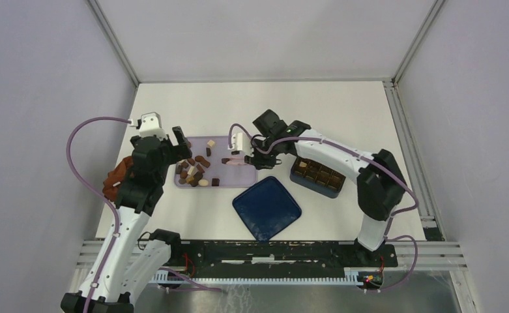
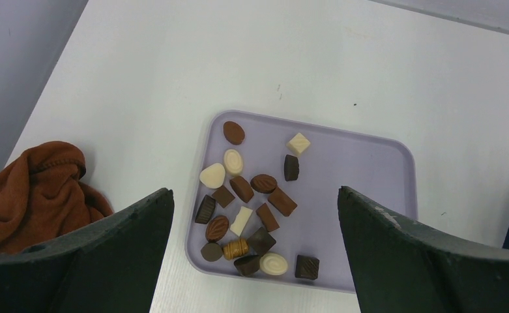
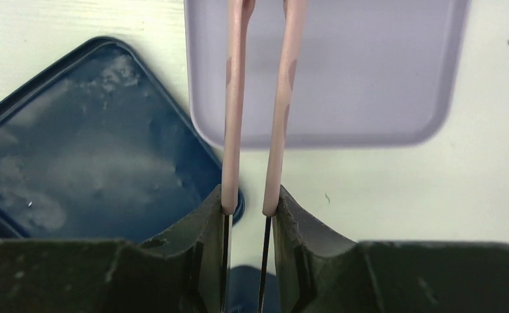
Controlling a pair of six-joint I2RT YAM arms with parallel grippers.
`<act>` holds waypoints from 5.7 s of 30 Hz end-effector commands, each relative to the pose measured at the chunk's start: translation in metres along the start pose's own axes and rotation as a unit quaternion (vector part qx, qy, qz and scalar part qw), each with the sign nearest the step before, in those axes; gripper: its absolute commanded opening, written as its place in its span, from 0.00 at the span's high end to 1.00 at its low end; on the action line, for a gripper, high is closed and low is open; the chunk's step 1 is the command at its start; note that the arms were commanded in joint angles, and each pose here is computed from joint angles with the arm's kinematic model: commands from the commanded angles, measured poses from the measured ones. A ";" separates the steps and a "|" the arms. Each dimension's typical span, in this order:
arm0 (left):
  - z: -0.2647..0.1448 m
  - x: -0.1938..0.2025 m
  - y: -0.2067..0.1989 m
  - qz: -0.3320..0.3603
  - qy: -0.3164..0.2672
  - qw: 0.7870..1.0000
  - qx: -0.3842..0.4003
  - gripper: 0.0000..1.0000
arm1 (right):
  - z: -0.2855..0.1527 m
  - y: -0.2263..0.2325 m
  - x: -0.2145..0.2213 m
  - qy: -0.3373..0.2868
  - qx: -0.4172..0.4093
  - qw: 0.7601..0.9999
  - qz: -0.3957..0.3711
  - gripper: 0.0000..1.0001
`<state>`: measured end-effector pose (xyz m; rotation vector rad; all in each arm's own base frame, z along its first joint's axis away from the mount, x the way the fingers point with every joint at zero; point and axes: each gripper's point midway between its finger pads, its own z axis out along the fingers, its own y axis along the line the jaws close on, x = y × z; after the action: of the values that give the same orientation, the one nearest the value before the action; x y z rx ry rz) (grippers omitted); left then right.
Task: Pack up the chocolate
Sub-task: Pick up the fake chocolate from the plate, then place the fake chocolate in the packing box, then pick up the fake chocolate from the plate.
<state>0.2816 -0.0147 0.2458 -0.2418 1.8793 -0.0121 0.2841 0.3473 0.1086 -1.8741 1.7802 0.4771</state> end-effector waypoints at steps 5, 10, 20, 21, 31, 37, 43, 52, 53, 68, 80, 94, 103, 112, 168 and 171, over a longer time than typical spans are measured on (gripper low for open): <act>0.008 0.001 -0.003 0.017 0.004 1.000 0.008 0.00 | -0.082 -0.017 0.033 -0.049 0.074 0.995 0.047 0.86; 0.010 0.004 -0.004 0.018 0.009 1.000 0.008 0.00 | -0.116 -0.009 0.091 -0.039 0.112 0.989 0.093 0.86; 0.012 0.008 -0.005 0.021 0.018 1.000 0.010 0.00 | -0.174 0.018 0.200 0.009 0.164 0.969 0.185 0.86; 0.013 0.009 -0.005 0.022 0.019 1.000 0.011 0.00 | -0.176 0.022 0.209 0.014 0.165 0.968 0.191 0.86; 0.014 0.010 -0.006 0.022 0.023 0.999 0.012 0.00 | -0.188 0.054 0.272 0.054 0.160 0.953 0.253 0.84; 0.013 0.010 -0.006 0.022 0.022 0.999 0.013 0.00 | -0.180 0.065 0.278 0.060 0.140 0.954 0.258 0.82; 0.013 0.009 -0.006 0.021 0.021 0.999 0.013 0.00 | -0.169 0.070 0.287 0.066 0.120 0.952 0.272 0.79; 0.013 0.010 -0.006 0.022 0.022 0.999 0.013 0.00 | -0.165 0.072 0.293 0.075 0.113 0.951 0.277 0.62; 0.013 0.009 -0.007 0.022 0.021 0.999 0.014 0.00 | -0.165 0.072 0.292 0.074 0.114 0.952 0.276 0.60; 0.013 0.009 -0.006 0.022 0.021 0.999 0.014 0.00 | -0.180 0.055 0.269 0.034 0.129 0.955 0.263 0.68; 0.016 0.014 -0.018 0.014 0.036 0.998 0.041 0.00 | -0.174 0.025 0.198 -0.076 0.118 0.965 0.221 0.69; -0.017 0.054 -0.073 -0.118 0.151 0.966 0.174 0.01 | -0.116 0.030 0.065 -0.127 0.037 0.990 0.054 0.68; -0.005 0.045 -0.041 -0.051 0.146 0.984 0.086 0.02 | -0.059 0.032 0.017 -0.030 0.040 0.998 -0.039 0.67; 0.022 0.020 -0.012 0.027 0.106 0.994 0.001 0.01 | -0.003 0.018 -0.012 0.054 0.037 0.994 -0.082 0.66; 0.000 0.001 0.018 0.007 -0.003 0.999 -0.046 0.00 | 0.077 0.018 -0.018 0.125 -0.031 0.991 -0.048 0.55; 0.000 0.001 0.018 0.007 -0.003 0.999 -0.045 0.00 | 0.082 0.015 -0.018 0.128 -0.029 0.990 -0.045 0.54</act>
<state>0.2751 -0.0008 0.2312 -0.3178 1.9226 0.0656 0.2717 0.3965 0.0466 -2.1543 1.8458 0.2550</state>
